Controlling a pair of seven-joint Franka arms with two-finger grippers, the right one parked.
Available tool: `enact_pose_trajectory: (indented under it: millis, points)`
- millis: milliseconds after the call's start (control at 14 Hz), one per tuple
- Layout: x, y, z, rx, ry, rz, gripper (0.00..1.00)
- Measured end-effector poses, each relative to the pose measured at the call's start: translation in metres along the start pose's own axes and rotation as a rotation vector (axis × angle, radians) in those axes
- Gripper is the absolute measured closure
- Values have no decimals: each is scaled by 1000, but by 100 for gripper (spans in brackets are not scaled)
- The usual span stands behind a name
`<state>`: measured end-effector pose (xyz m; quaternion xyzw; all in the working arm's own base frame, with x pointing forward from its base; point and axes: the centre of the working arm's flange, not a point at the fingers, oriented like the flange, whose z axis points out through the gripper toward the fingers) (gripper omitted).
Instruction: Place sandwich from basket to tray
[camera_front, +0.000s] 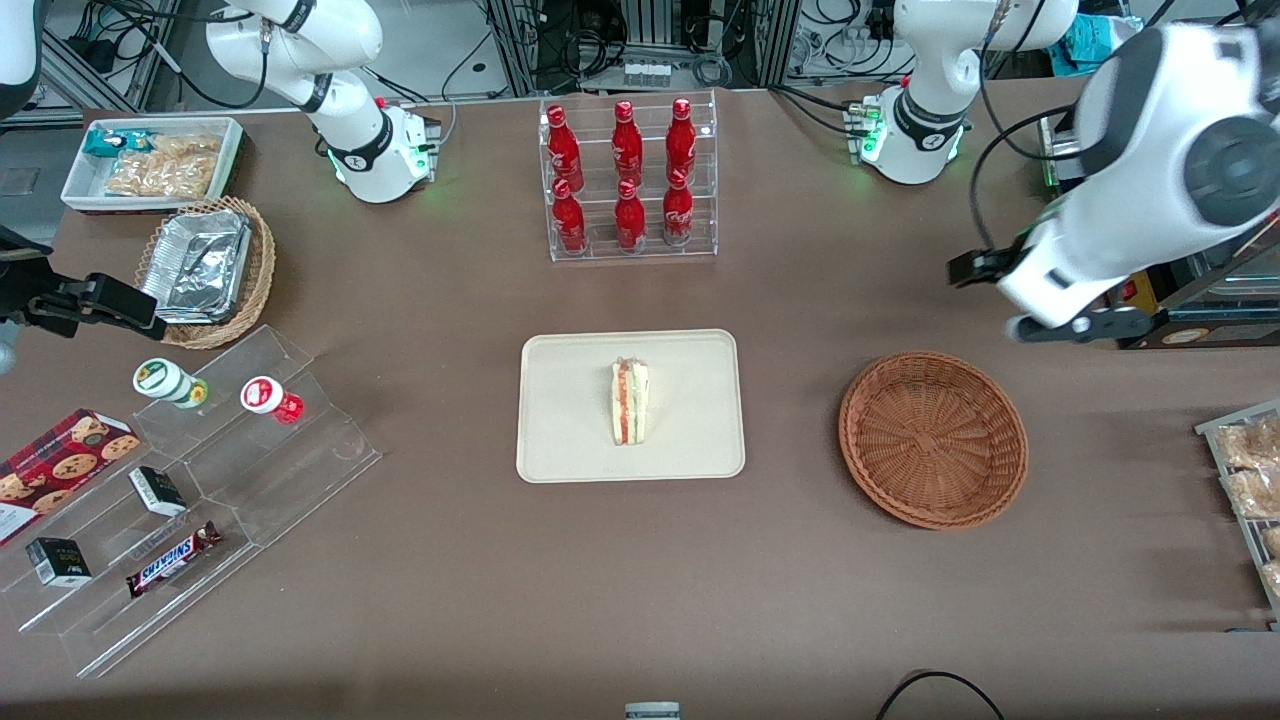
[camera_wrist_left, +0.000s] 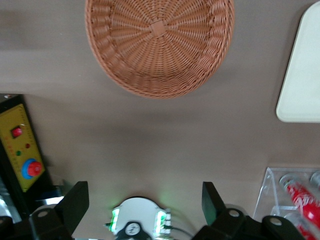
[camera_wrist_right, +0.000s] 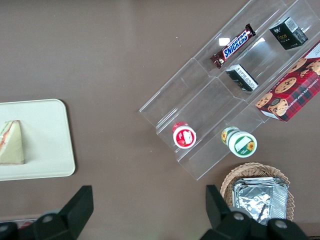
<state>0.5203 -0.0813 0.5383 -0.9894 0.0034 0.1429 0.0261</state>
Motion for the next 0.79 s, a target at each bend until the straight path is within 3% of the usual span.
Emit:
enact_pose_trajectory:
  millis: [214, 500, 786]
  points:
    - [-13, -27, -27, -15, 59, 47, 0]
    - [-16, -36, -55, 4, 152, 41, 0]
    - [-8, -48, -58, -1, 195, 18, 0]
